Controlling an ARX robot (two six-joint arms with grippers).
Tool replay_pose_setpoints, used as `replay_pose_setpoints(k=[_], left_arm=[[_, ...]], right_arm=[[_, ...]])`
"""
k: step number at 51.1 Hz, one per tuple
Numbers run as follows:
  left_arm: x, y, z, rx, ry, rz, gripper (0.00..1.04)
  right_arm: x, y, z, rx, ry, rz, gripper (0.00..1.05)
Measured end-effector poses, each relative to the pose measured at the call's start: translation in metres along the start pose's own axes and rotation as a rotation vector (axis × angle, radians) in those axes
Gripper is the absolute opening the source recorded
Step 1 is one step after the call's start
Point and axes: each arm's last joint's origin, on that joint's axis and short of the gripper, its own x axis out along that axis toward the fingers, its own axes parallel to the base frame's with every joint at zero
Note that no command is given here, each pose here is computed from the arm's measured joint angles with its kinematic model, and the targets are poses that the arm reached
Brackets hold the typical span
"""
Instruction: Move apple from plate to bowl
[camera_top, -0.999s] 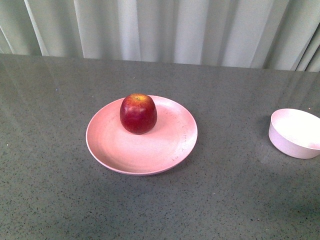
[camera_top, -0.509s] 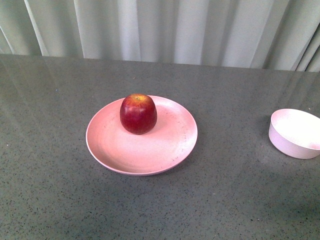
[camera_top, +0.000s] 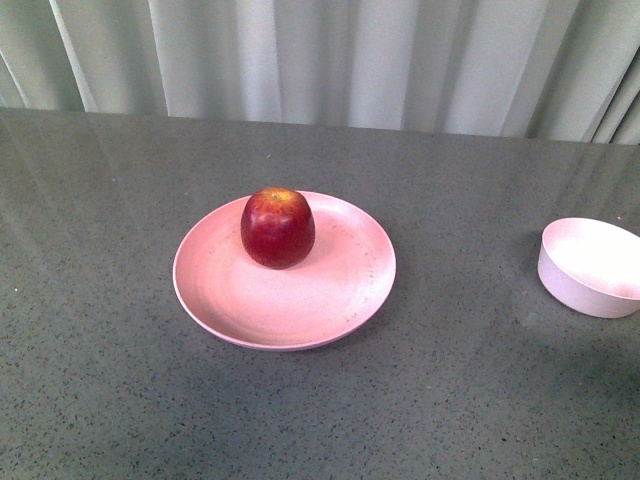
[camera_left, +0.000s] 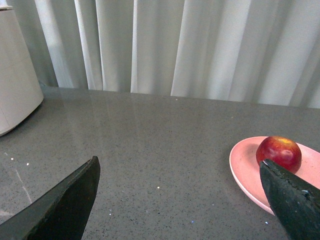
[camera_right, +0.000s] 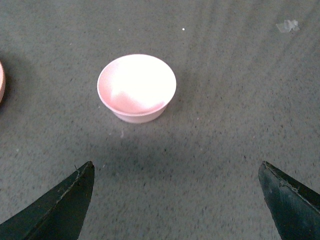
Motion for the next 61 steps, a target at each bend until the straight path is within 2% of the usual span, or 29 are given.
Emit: replay_pose_setpoints(k=[6, 17, 33, 61], left_arm=[[0.0, 0.0, 0.0, 0.0, 0.0, 0.0, 0.96], [0.0, 0.0, 0.0, 0.0, 0.0, 0.0, 0.96], [0.0, 0.0, 0.0, 0.0, 0.0, 0.0, 0.96], [0.0, 0.0, 0.0, 0.0, 0.0, 0.0, 0.96]], right_arm=[[0.051, -0.011, 0.019, -0.005, 0.085, -0.009, 0.96], [0.117, -0.021, 0.014, 0.05, 0.262, -0.028, 0.96], [0.165, -0.021, 0.013, 0.096, 0.331, -0.033, 0.96], [0.214, -0.009, 0.01, 0.156, 0.387, -0.057, 0.96]])
